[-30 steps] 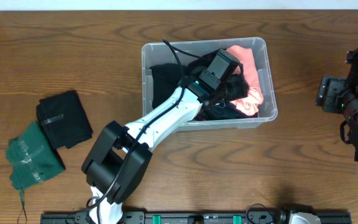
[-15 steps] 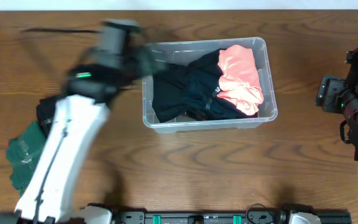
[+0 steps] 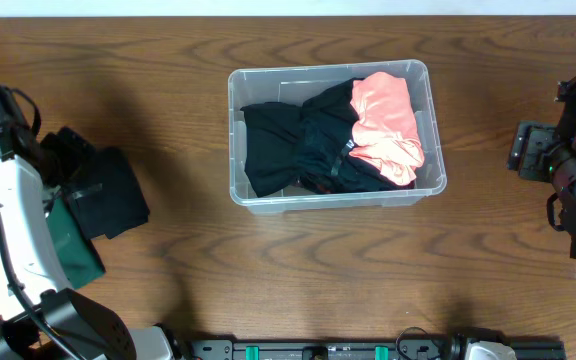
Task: Pack container
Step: 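Grasp the green folded garment with the left gripper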
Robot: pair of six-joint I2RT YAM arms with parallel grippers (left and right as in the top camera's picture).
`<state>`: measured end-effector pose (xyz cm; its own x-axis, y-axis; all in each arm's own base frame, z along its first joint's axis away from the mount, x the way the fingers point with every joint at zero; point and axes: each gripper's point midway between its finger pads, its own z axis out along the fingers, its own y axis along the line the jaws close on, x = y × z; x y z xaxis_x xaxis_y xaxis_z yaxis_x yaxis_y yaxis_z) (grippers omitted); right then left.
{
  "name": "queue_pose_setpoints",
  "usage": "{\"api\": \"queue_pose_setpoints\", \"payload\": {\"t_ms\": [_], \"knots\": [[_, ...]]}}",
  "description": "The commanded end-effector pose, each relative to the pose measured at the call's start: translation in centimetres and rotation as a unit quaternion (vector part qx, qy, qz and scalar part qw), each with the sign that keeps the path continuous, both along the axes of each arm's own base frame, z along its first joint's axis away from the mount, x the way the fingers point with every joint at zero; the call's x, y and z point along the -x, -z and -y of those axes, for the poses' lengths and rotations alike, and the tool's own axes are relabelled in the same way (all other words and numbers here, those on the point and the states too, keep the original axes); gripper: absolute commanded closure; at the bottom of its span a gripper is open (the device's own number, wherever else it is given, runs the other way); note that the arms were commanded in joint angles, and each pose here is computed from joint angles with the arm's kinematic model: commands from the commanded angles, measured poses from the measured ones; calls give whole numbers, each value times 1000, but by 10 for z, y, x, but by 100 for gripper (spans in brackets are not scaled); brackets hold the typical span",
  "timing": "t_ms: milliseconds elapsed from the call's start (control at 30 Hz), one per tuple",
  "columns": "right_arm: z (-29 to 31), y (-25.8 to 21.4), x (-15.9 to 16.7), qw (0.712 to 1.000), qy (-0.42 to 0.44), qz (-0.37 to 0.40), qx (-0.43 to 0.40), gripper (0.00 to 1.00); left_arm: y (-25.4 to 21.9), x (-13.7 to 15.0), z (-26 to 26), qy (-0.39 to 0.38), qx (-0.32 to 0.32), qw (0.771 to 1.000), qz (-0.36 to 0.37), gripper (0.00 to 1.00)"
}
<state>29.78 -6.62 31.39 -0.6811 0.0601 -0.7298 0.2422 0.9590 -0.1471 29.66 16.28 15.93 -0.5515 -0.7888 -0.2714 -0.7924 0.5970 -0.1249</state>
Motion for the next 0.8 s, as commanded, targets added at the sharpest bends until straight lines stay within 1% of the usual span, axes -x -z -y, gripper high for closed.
{"api": "queue_pose_setpoints", "payload": {"t_ms": [0, 133, 200, 267, 333, 433, 500, 567, 633, 767], "knots": [[2, 6, -3, 1000, 5, -10, -3, 19, 19, 28, -8, 2, -10, 999, -53, 2], [2, 10, -5, 1000, 4, -16, -5, 20, 22, 73, -39, -96, -44, 987, -118, 2], [2, 10, -6, 1000, 4, -17, -5, 19, 20, 100, -55, -170, -61, 973, -145, 2], [2, 10, -7, 1000, 4, -17, -5, 19, 19, 120, -67, -220, -73, 959, -161, 2], [2, 11, -7, 1000, 4, -18, -5, 19, 23, 135, -75, -259, -75, 948, -169, 2], [2, 12, -8, 1000, 4, -20, -5, 19, 38, 148, -85, -290, -72, 940, -165, 2], [2, 12, -8, 1000, 3, -21, -4, 18, 50, 152, -91, -292, -74, 940, -160, 2], [2, 12, -8, 1000, 3, -21, -4, 18, 63, 149, -94, -276, -70, 947, -152, 2], [3, 12, -8, 1000, -1, -22, 0, 17, 77, 136, -95, -228, -58, 963, -134, 2], [3, 12, -8, 1000, -1, -22, 0, 17, 95, 118, -100, -164, -52, 978, -116, 2]]}}
